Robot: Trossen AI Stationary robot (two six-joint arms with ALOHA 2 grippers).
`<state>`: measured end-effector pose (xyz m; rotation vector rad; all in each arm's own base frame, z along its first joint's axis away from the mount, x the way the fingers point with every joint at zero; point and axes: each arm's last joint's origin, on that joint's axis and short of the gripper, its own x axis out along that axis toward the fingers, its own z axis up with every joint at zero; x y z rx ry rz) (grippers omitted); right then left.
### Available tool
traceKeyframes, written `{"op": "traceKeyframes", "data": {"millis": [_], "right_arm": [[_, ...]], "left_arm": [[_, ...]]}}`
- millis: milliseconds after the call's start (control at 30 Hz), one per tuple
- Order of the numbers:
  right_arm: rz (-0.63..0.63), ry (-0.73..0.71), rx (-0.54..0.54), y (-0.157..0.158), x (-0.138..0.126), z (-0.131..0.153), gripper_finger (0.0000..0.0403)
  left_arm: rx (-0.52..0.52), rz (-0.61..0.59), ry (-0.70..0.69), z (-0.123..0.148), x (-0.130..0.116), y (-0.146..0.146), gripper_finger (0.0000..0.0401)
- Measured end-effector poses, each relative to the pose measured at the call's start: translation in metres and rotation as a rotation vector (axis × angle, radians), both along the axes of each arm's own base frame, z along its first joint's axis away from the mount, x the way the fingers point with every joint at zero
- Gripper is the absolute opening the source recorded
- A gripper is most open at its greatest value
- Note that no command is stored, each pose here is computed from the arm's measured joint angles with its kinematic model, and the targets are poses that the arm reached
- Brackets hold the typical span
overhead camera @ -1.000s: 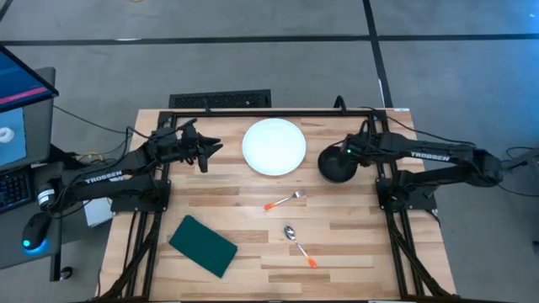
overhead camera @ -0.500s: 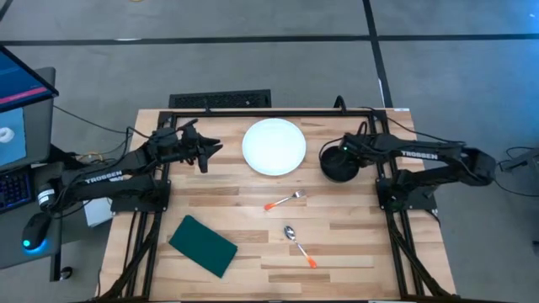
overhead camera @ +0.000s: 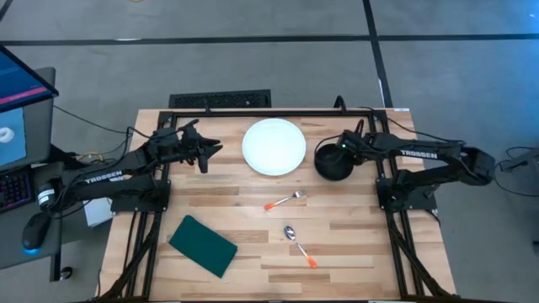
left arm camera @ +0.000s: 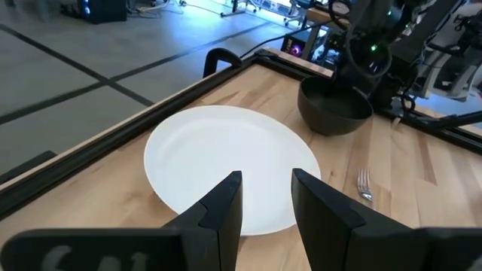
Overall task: Set table place
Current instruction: Place the black bowl on the white plate
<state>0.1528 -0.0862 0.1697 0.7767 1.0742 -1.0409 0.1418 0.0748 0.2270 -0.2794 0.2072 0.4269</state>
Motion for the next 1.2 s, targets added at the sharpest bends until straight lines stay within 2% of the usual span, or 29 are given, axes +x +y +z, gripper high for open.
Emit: {"op": "traceKeyframes", "data": {"millis": [133, 433, 667, 800, 900, 1033, 1200], "right_arm": [[0.048, -0.046, -0.058, -0.003, 0.006, 0.023, 0.0026], [0.175, -0.257, -0.222, -0.016, 0.043, 0.104, 0.0026], [0.284, -0.303, -0.237, -0.039, 0.088, 0.14, 0.0026], [0.365, -0.322, -0.181, -0.061, 0.121, 0.141, 0.0026], [0.393, -0.301, -0.142, -0.076, 0.143, 0.13, 0.0026], [0.413, -0.274, -0.074, -0.098, 0.165, 0.106, 0.0026], [0.404, -0.207, 0.009, -0.121, 0.178, 0.067, 0.0026]], "left_arm": [[0.002, 0.01, 0.001, 0.0, 0.0, 0.0, 0.0106], [-0.006, 0.036, 0.04, -0.004, 0.0, 0.001, 0.0106], [-0.006, 0.08, 0.071, -0.007, -0.001, 0.002, 0.0106], [-0.008, 0.08, 0.075, -0.007, -0.002, 0.002, 0.0106], [-0.013, 0.08, 0.082, -0.008, -0.002, 0.002, 0.0106], [-0.014, 0.08, 0.082, -0.008, -0.002, 0.002, 0.0106], [-0.013, 0.079, 0.089, -0.008, -0.002, 0.002, 0.0106]]}}
